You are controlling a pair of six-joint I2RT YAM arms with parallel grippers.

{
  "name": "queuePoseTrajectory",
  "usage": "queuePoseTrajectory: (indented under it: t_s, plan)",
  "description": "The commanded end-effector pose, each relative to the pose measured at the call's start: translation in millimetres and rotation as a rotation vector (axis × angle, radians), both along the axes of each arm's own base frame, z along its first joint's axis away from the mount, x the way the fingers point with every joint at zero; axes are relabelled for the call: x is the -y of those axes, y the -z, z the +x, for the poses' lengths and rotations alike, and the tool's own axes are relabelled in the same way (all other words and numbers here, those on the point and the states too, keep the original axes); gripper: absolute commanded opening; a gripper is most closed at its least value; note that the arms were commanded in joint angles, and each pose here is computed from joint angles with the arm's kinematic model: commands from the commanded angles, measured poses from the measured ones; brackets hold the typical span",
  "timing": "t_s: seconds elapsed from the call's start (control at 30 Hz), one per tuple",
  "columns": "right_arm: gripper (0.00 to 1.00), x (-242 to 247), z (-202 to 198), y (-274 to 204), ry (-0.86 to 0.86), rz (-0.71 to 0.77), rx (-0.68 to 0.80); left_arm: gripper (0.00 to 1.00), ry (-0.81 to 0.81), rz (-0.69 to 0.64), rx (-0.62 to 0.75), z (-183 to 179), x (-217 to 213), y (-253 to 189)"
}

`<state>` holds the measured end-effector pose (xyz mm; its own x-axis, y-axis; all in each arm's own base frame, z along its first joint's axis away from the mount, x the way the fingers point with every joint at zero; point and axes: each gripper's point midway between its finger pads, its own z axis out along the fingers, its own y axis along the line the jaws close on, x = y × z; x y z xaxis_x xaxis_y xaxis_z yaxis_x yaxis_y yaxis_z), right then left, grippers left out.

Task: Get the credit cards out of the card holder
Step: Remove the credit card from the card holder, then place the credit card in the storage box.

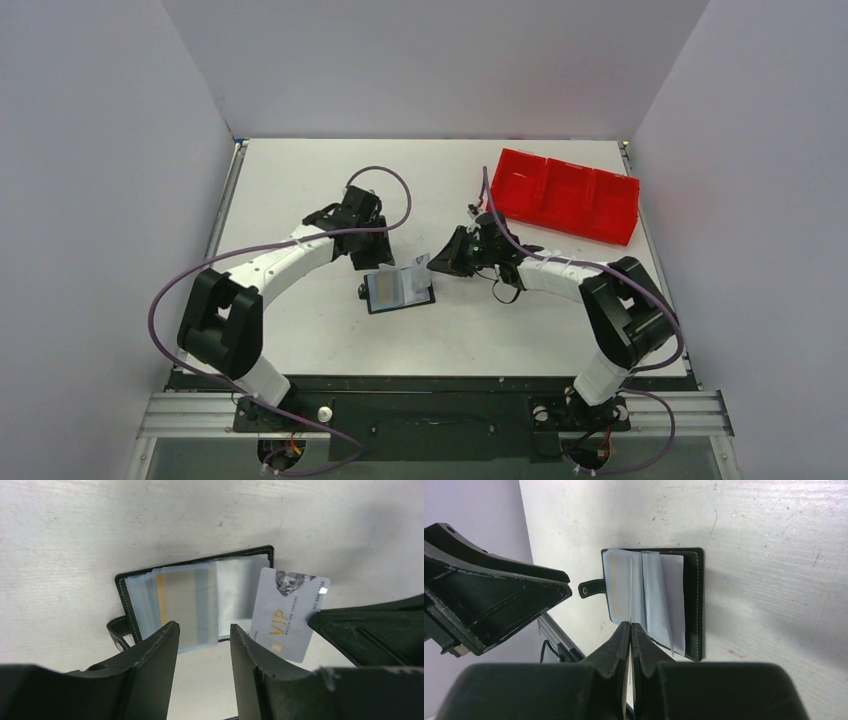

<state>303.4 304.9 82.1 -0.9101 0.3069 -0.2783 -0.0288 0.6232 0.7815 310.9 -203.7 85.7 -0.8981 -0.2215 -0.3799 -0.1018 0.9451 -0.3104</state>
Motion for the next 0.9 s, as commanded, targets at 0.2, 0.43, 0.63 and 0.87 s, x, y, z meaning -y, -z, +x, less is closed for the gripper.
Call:
queuePoseTrajectory:
  t_s: [0.2,0.43,0.63,0.87]
  plan:
    - [0.0,-4,10,-84,0.02,0.178,0.12,0.45,0.113,-0.411,0.098,-2,44,-69]
    - [0.0,-11,6,-123,0.005,0.339,0.125,0.46,0.123,-0.633,0.119,-9,46,-97]
    - [0.0,-18,4,-139,-0.013,0.42,0.122,0.46,0.149,-0.781,0.145,-14,53,-116]
    - [0.0,-20,3,-141,-0.021,0.449,0.12,0.28,0.167,-0.882,0.16,-15,60,-129]
